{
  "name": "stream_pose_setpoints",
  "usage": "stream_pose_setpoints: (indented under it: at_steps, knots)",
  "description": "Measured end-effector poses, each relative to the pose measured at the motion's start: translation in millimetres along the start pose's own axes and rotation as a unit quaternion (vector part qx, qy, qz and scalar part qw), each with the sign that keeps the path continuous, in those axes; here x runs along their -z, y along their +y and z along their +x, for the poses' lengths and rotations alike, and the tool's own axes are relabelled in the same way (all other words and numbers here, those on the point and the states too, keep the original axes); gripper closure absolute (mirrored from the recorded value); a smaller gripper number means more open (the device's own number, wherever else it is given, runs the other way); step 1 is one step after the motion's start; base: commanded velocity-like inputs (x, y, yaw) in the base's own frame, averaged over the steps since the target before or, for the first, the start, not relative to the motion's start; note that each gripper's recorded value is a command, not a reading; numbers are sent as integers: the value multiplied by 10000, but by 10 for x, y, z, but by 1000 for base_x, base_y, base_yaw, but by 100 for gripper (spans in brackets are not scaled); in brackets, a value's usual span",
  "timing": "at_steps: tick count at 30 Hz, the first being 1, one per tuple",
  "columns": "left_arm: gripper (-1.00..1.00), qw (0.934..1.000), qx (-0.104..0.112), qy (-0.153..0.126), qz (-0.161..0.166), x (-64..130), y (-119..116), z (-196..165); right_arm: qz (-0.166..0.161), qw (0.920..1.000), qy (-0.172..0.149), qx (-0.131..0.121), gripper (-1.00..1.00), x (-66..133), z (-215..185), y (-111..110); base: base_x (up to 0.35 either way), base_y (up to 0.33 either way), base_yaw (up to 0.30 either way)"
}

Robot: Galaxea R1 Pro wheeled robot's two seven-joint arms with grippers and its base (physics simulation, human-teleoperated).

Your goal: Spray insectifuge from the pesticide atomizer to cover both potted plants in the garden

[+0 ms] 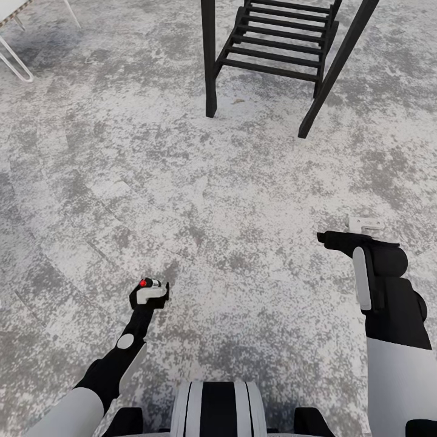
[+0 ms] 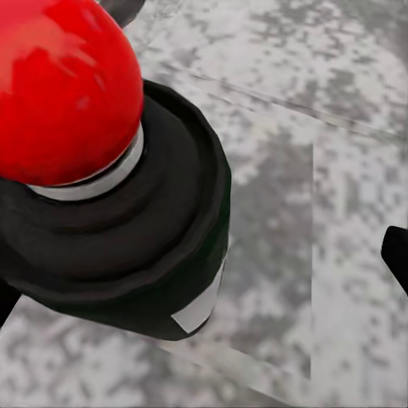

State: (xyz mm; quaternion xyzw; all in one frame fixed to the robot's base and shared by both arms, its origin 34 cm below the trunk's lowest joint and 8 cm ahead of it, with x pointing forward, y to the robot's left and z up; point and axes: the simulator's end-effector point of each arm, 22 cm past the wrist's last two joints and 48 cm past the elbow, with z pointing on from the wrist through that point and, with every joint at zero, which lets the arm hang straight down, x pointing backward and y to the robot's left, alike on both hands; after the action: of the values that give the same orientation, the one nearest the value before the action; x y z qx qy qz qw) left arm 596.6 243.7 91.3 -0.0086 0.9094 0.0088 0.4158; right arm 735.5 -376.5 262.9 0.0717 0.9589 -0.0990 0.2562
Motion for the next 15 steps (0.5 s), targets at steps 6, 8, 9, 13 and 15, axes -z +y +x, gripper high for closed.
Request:
stream_pose_setpoints:
  at_steps: [6,8,9,13,15]
  knots:
    - [-100,10000,-2,-36,-2,0,3,-16,-1,10000,1,2,-100,-1,1,1,0,0,0]
    - [100,10000,-2,-47,-6,-1,8,-21,-2,10000,0,2,-100,0,0,2,0,0,0]
    - [100,10000,0,-71,-9,-1,12,-32,-1,10000,-1,2,-100,0,-1,2,0,0,0]
    - [100,9999,20,-129,-10,4,12,-52,-2,10000,0,4,-100,0,0,3,0,0,0]
    - [100,9999,25,-133,-10,5,11,-52,-3,10000,1,4,-100,0,1,4,0,0,0]
